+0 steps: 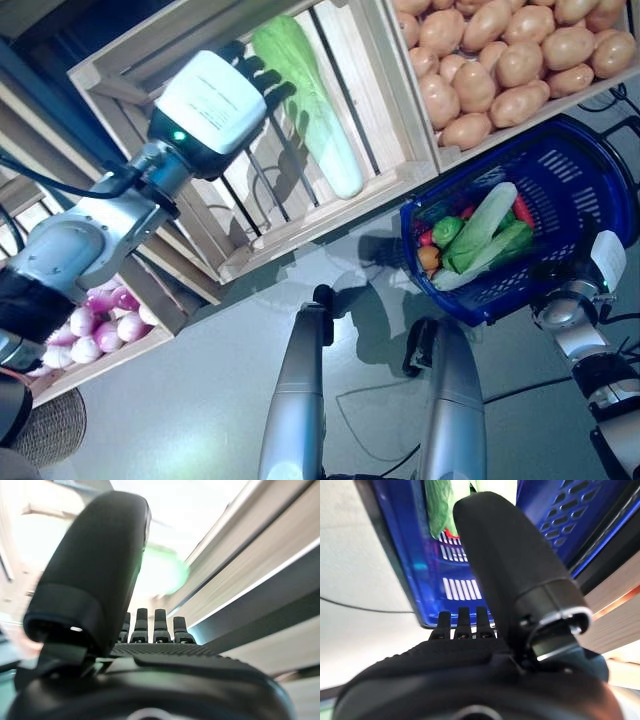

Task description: Put vegetables into the basket

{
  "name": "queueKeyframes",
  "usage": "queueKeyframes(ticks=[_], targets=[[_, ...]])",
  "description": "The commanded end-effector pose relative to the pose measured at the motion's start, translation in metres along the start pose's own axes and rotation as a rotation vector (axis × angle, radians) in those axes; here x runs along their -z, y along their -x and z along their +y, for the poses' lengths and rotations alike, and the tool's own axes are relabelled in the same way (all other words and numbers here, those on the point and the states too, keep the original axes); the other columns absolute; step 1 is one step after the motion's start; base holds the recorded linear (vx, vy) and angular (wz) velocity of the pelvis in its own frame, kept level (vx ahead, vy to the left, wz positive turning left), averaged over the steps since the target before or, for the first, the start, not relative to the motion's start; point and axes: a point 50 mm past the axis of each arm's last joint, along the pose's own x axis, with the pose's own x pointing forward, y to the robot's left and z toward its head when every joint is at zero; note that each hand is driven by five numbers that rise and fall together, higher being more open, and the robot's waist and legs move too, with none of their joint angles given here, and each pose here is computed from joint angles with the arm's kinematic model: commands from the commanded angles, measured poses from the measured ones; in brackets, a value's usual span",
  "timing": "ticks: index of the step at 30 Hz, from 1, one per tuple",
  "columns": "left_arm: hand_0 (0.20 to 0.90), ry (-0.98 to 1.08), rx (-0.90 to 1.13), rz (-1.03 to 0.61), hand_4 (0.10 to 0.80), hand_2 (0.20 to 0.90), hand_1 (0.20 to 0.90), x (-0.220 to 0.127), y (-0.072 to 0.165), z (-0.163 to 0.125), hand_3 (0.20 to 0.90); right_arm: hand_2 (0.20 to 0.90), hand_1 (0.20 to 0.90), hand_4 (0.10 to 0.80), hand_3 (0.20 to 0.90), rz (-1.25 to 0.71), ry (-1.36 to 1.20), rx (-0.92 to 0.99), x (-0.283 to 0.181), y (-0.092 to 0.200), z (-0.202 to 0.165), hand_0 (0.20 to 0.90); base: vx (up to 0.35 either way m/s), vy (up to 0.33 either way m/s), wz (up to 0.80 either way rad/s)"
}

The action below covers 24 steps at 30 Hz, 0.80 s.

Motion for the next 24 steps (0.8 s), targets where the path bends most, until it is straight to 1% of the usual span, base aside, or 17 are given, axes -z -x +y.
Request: queueKeyframes(ticks=[1, 5, 9, 13, 19, 24], targets=[[0.9, -0.121, -0.369, 0.094, 0.8, 0.9, 0.9, 0.035, -0.017, 0.041, 0.9, 0.9, 0.9, 0.8, 0.9, -0.074, -0.096, 0.1, -0.021, -0.02, -0.03, 0.9, 0.024, 0.04, -0.09], [0.9, -0.055, -0.434, 0.053, 0.8, 0.9, 0.9, 0.025, -0.016, 0.026, 0.9, 0.9, 0.9, 0.8, 0.9, -0.072, -0.106, 0.073, -0.025, -0.016, -0.02, 0.9, 0.026, 0.042, -0.08], [0.9, -0.016, -0.385, 0.004, 0.8, 0.9, 0.9, 0.012, -0.016, 0.01, 0.9, 0.9, 0.9, 0.8, 0.9, -0.099, -0.086, 0.075, -0.035, -0.017, -0.019, 0.9, 0.001, 0.046, -0.07], [0.9, 0.021, -0.331, -0.006, 0.8, 0.9, 0.9, 0.004, -0.013, -0.004, 0.9, 0.9, 0.9, 0.8, 0.9, -0.096, -0.094, 0.081, -0.039, -0.019, -0.023, 0.9, -0.002, 0.046, -0.09], [0.9, 0.09, -0.178, 0.024, 0.8, 0.9, 0.9, 0.003, -0.007, -0.028, 0.9, 0.9, 0.9, 0.8, 0.9, -0.095, -0.108, 0.094, -0.041, -0.025, -0.033, 0.9, -0.006, 0.025, -0.08], [0.9, 0.094, -0.143, 0.006, 0.8, 0.9, 0.9, -0.001, -0.001, -0.04, 0.9, 0.9, 0.9, 0.8, 0.9, -0.108, -0.116, 0.104, -0.046, -0.028, -0.039, 0.9, -0.003, 0.019, -0.06]])
